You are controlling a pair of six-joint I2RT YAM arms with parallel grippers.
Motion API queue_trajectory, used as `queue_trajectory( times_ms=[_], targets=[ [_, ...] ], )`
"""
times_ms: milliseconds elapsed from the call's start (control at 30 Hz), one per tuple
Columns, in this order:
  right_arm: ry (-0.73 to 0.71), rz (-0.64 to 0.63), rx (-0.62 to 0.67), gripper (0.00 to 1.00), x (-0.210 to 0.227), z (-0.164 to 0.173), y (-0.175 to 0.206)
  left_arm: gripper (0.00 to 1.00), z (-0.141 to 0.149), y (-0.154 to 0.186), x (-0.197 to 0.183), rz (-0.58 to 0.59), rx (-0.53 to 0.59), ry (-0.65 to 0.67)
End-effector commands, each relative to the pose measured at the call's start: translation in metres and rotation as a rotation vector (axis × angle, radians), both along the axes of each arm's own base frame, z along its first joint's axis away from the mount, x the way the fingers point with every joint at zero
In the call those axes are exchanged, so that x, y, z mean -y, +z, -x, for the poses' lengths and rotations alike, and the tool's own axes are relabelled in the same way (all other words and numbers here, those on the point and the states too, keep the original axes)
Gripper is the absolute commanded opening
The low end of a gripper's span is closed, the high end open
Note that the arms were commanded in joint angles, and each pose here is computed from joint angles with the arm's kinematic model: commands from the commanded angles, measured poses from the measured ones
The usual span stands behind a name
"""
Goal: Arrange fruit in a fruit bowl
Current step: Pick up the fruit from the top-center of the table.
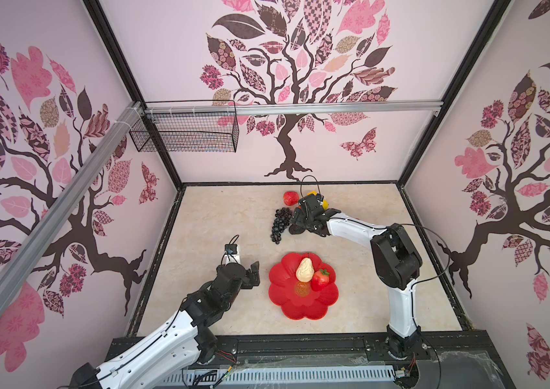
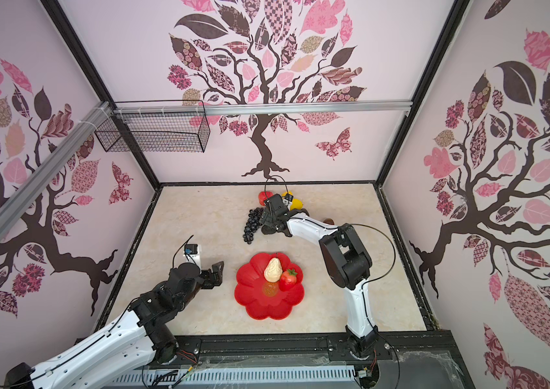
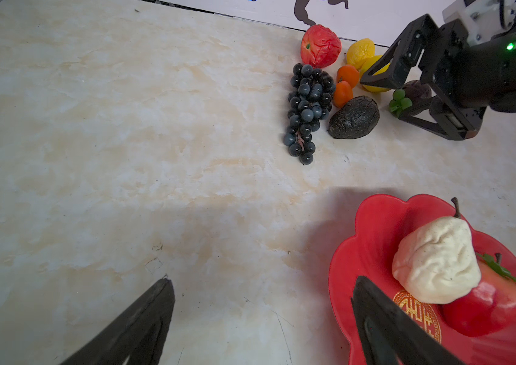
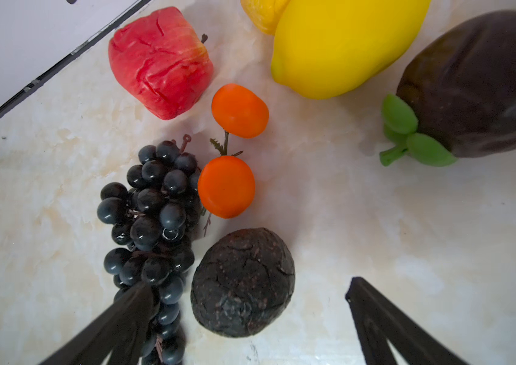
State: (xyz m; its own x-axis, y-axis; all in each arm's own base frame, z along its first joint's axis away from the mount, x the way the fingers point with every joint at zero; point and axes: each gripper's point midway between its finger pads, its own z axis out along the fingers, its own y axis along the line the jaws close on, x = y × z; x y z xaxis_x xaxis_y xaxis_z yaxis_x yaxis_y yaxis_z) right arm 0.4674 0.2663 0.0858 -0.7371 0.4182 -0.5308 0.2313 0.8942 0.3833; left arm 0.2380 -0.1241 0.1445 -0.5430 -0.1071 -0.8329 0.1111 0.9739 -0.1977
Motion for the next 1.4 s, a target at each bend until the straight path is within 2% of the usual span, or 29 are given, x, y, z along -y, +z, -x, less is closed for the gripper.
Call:
queue_trajectory(
  times_ms=[0, 400, 700, 1200, 1367],
  targets=[
    [-0.032, 0.050, -0.039, 1.00, 0.002, -0.003, -0.019, 0.91, -0.001, 0.005, 0.001, 0.009, 0.009, -0.004],
    [-0.011, 0.108, -0.092, 1.00, -0.004, -0.004, -0.042, 0.91, -0.003, 0.001, -0.001, -0.012, -0.004, 0.013],
    [-0.014, 0.174, -0.096, 1.00, 0.009, 0.002, -0.047, 0.91, -0.003, 0.000, -0.002, -0.018, -0.004, 0.019],
    [0.043, 0.178, -0.090, 1.00, 0.006, 0.006, -0.052, 0.91, -0.004, -0.001, -0.002, -0.025, -0.007, 0.023],
    [0.074, 0.201, -0.068, 0.91, 0.004, 0.000, -0.049, 0.92, -0.004, -0.002, -0.002, -0.027, -0.009, 0.023]
  ],
)
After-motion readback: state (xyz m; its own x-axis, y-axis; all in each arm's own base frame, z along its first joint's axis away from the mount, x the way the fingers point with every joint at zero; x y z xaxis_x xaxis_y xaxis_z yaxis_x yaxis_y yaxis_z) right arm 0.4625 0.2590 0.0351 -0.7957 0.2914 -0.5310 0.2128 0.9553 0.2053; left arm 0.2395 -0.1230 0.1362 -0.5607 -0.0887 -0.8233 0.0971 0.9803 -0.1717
